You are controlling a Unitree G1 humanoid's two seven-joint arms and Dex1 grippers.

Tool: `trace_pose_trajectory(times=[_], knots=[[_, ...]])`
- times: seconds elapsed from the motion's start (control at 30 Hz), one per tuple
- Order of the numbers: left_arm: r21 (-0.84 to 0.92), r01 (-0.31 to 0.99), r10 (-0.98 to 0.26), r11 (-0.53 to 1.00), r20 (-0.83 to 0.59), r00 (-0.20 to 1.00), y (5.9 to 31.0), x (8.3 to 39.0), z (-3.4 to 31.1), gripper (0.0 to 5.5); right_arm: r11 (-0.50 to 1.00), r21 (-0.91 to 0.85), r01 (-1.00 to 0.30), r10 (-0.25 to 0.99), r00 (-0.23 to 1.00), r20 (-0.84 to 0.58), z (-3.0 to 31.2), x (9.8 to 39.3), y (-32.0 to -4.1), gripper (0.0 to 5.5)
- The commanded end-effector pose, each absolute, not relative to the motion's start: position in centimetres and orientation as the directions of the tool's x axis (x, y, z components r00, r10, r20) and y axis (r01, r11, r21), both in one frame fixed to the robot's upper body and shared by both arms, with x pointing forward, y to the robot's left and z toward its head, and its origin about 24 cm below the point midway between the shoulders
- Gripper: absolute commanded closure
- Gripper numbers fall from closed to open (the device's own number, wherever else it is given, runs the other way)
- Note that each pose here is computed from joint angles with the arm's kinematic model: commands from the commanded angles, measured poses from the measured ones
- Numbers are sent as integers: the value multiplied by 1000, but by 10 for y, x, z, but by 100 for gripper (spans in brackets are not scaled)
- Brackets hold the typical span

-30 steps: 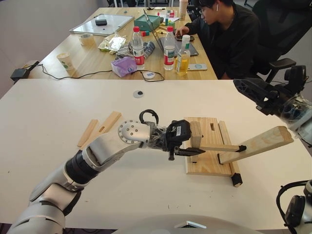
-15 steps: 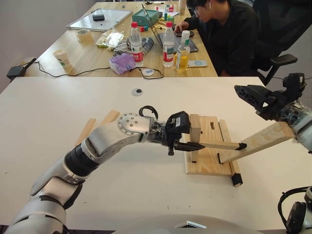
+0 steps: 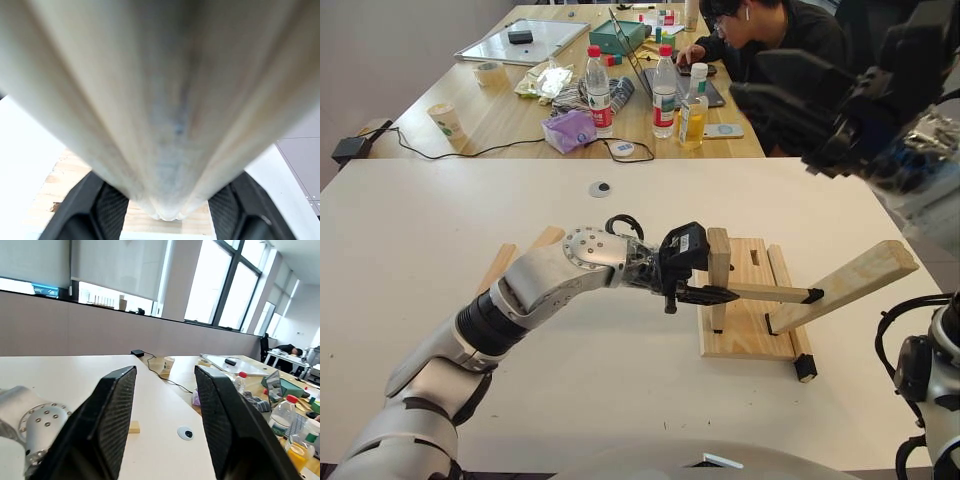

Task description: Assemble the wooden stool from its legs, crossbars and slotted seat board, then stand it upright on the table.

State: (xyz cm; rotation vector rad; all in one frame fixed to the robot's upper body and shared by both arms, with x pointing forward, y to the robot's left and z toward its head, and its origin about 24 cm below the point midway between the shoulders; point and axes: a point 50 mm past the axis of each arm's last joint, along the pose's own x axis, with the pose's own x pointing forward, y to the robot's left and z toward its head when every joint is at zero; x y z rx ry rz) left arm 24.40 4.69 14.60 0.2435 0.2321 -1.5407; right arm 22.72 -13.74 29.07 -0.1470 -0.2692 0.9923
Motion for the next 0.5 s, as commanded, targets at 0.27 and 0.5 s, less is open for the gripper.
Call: trace_pose_trajectory(times=[0.27, 0.5], knots=[[-500, 790, -574, 354, -783, -239, 107, 186, -5, 347, 405, -498, -767, 912, 379, 157, 327, 206, -117, 519], [-504, 791, -573, 348, -782, -246, 108, 185, -3, 347, 262, -411, -873, 790, 439, -429, 237, 199, -153, 550]])
